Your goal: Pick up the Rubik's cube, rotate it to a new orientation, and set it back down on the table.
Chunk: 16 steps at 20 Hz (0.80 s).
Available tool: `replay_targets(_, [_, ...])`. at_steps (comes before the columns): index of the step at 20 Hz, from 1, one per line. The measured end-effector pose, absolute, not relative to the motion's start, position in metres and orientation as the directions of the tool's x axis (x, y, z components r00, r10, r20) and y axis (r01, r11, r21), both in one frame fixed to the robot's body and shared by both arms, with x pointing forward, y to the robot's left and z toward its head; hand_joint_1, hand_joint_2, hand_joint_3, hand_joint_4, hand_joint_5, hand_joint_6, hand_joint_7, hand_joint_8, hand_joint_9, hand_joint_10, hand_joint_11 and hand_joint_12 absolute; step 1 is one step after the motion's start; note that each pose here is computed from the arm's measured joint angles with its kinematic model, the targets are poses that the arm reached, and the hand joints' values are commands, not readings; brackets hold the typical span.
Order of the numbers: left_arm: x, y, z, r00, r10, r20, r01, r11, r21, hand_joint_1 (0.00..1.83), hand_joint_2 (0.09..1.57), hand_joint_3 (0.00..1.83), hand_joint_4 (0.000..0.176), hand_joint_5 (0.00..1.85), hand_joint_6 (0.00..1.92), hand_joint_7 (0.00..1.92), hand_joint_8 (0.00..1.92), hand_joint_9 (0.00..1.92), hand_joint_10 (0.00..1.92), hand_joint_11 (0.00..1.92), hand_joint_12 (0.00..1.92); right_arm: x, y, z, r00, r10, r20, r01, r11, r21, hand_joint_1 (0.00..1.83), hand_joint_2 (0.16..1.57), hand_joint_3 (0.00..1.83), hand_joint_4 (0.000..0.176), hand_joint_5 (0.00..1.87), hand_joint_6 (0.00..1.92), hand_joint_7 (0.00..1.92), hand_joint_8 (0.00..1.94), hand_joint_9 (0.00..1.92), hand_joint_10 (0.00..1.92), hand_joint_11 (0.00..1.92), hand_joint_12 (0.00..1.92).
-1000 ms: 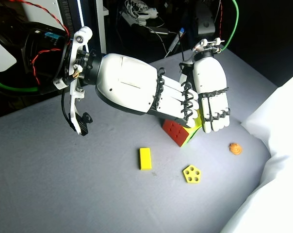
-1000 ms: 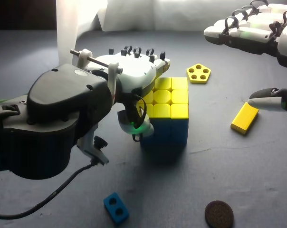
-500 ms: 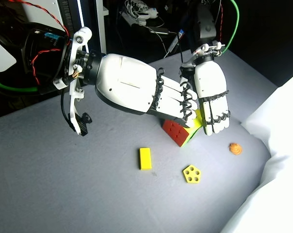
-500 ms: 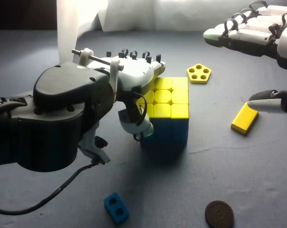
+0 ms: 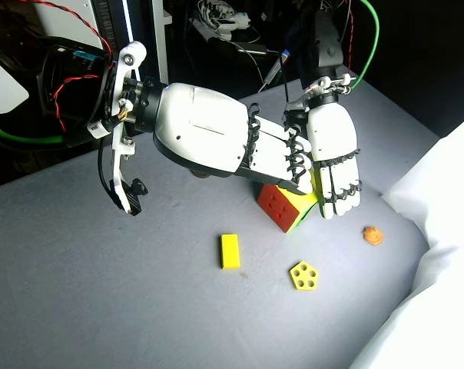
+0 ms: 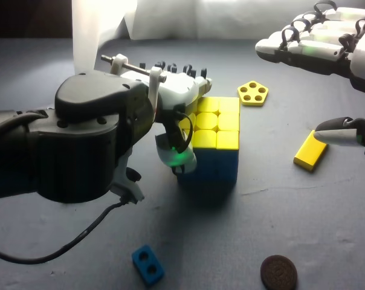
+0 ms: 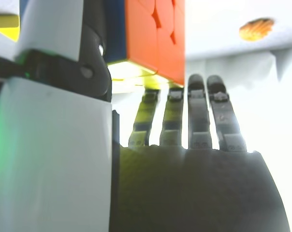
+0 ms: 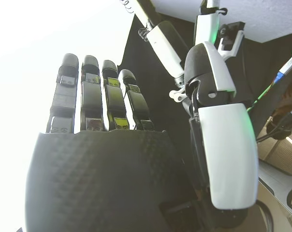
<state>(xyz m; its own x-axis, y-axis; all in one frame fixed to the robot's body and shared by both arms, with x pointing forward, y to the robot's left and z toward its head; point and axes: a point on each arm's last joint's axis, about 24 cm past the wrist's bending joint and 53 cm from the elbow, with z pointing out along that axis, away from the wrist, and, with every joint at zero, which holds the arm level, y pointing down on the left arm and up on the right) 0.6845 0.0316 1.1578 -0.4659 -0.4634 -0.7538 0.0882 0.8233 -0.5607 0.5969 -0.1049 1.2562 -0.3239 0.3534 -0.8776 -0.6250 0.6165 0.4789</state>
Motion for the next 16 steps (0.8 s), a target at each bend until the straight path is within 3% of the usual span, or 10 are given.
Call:
replay_targets(3, [0.685, 0.029, 1.157, -0.469, -0.467, -0.750, 0.086, 0.821, -0.565, 1.06, 0.99, 0.00, 0.053, 0.00, 0.00, 0.00, 0.00, 0.00, 0.00, 0.00, 0.00, 0.597, -0.105, 1.256, -0.324, 0.350, -0.879, -0.627, 0.617, 0.476, 0.69, 1.23, 0.00, 0.000, 0.00, 0.00, 0.08, 0.00, 0.11, 0.01, 0.00, 0.18])
replay_targets(5, [0.685, 0.027, 1.156, -0.473, -0.464, -0.749, 0.084, 0.823, -0.562, 1.09, 0.98, 0.00, 0.051, 0.00, 0.00, 0.00, 0.00, 0.00, 0.00, 0.00, 0.00, 0.596, -0.105, 1.255, -0.324, 0.348, -0.880, -0.627, 0.618, 0.475, 0.70, 1.21, 0.00, 0.000, 0.01, 0.00, 0.11, 0.00, 0.15, 0.02, 0.00, 0.35])
replay_targets(8, [0.684, 0.026, 1.154, -0.480, -0.461, -0.746, 0.081, 0.824, -0.561, 1.06, 0.99, 0.00, 0.053, 0.00, 0.00, 0.00, 0.00, 0.00, 0.00, 0.00, 0.00, 0.596, -0.104, 1.255, -0.324, 0.346, -0.881, -0.628, 0.618, 0.473, 0.69, 1.22, 0.00, 0.000, 0.01, 0.00, 0.09, 0.00, 0.12, 0.00, 0.00, 0.25])
replay_targets(11, [0.683, 0.027, 1.149, -0.484, -0.454, -0.748, 0.079, 0.829, -0.554, 1.04, 1.00, 0.00, 0.059, 0.00, 0.00, 0.00, 0.00, 0.00, 0.00, 0.00, 0.00, 0.596, -0.105, 1.254, -0.324, 0.345, -0.881, -0.628, 0.618, 0.473, 0.67, 1.22, 0.00, 0.000, 0.00, 0.00, 0.08, 0.00, 0.12, 0.00, 0.00, 0.32])
replay_targets(13, [0.683, 0.027, 1.148, -0.485, -0.452, -0.749, 0.079, 0.830, -0.552, 1.04, 1.01, 0.01, 0.061, 0.00, 0.00, 0.00, 0.00, 0.00, 0.00, 0.00, 0.00, 0.596, -0.104, 1.253, -0.325, 0.343, -0.881, -0.627, 0.619, 0.473, 0.69, 1.22, 0.00, 0.000, 0.00, 0.00, 0.09, 0.00, 0.09, 0.01, 0.00, 0.11])
replay_targets(16, [0.682, 0.027, 1.148, -0.486, -0.452, -0.748, 0.078, 0.830, -0.552, 1.07, 1.00, 0.00, 0.066, 0.00, 0.00, 0.00, 0.00, 0.00, 0.00, 0.00, 0.00, 0.596, -0.104, 1.254, -0.325, 0.343, -0.881, -0.628, 0.619, 0.472, 0.68, 1.23, 0.00, 0.000, 0.00, 0.00, 0.06, 0.00, 0.11, 0.01, 0.00, 0.18])
